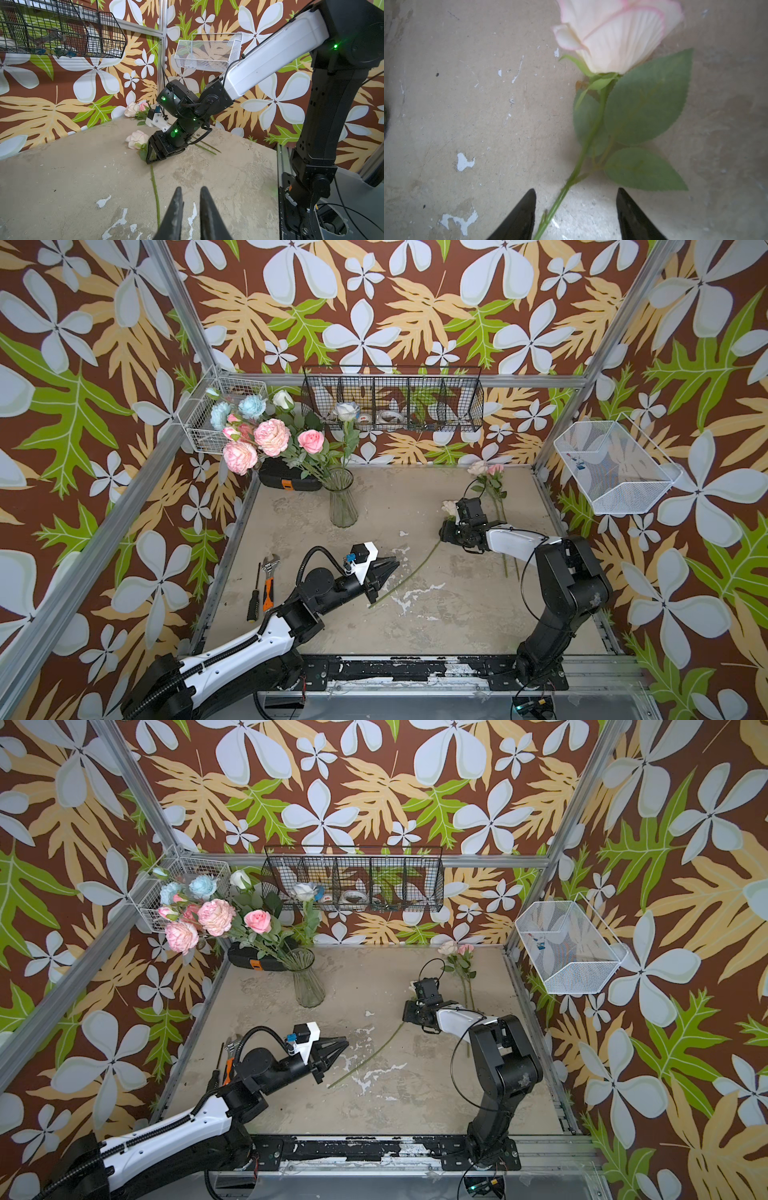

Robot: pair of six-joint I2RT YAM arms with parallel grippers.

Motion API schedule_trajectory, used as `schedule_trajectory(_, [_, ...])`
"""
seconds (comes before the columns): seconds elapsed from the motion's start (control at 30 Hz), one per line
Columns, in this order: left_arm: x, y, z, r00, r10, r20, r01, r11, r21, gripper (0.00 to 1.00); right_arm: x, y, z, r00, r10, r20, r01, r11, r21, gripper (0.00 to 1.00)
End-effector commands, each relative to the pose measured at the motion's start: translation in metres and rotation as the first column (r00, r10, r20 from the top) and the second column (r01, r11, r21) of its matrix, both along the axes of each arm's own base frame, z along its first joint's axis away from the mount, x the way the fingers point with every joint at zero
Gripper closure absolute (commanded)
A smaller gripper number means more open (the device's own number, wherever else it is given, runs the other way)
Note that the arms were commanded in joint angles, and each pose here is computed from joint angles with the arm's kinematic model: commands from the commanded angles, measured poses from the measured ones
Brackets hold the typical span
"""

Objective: Pick out pink flowers from the vase
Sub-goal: Move the flower to the center of the board.

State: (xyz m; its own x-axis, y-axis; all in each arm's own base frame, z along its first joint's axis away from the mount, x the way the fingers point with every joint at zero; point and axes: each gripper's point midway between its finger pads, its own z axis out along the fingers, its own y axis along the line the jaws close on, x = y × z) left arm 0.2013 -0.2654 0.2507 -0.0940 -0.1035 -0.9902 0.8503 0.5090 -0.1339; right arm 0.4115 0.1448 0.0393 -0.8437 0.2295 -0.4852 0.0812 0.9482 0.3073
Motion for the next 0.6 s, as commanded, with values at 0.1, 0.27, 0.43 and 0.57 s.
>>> schedule_trajectory(0.1, [0.0, -0.002, 0.004, 1.0, -0.008, 0.023, 0.009, 1.0, -0.015, 0.58, 0.003, 0.015, -0.011, 0.999, -0.028, -0.016, 0.029, 0.999, 0.032, 0.45])
schedule_trajectory(0.27, [0.0, -0.003, 0.004, 1.0, -0.012, 0.024, 0.013, 1.0, -0.015, 0.56, 0.012, 0.022, -0.019, 0.999, -0.036, -0.015, 0.036, 0.999, 0.012, 0.65])
schedule_trajectory(0.43, [-0.002, -0.001, 0.008, 0.999, -0.012, 0.03, 0.013, 1.0, -0.028, 0.55, 0.035, 0.009, -0.016, 0.998, -0.063, 0.012, 0.063, 0.995, -0.08, 1.0])
schedule_trajectory(0.57, [-0.002, 0.003, 0.008, 0.999, 0.001, 0.038, 0.0, 1.0, -0.03, 0.54, 0.065, -0.008, -0.006, 0.996, -0.075, 0.041, 0.081, 0.983, -0.164, 1.0])
